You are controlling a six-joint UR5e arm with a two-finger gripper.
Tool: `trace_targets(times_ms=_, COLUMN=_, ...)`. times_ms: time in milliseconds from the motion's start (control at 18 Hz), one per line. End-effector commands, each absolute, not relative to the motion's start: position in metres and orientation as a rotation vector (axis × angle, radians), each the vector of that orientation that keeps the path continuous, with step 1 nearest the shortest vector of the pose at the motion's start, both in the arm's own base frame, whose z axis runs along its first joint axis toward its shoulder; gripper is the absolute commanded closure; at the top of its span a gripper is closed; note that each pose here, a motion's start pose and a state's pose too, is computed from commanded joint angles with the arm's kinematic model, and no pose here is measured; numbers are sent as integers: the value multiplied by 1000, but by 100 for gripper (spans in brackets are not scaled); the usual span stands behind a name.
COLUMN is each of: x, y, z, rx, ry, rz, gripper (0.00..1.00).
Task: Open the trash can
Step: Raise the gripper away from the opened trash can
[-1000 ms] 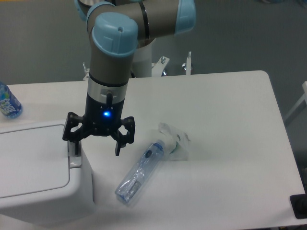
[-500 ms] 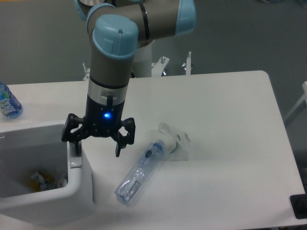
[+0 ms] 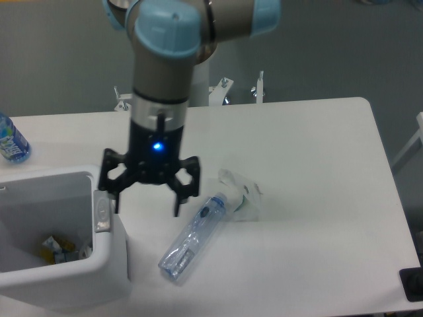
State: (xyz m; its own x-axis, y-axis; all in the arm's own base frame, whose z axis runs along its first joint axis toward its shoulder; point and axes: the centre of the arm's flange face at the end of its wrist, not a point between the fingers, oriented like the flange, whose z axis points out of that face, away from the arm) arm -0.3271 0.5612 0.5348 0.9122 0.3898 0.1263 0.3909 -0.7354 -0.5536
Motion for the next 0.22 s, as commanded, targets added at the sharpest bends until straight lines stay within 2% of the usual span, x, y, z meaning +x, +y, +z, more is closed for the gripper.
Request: trace_targets(times_ms=222, x=-351, y=528, z=517, rx=-2607, ry=-364, rz=173, gripper=0)
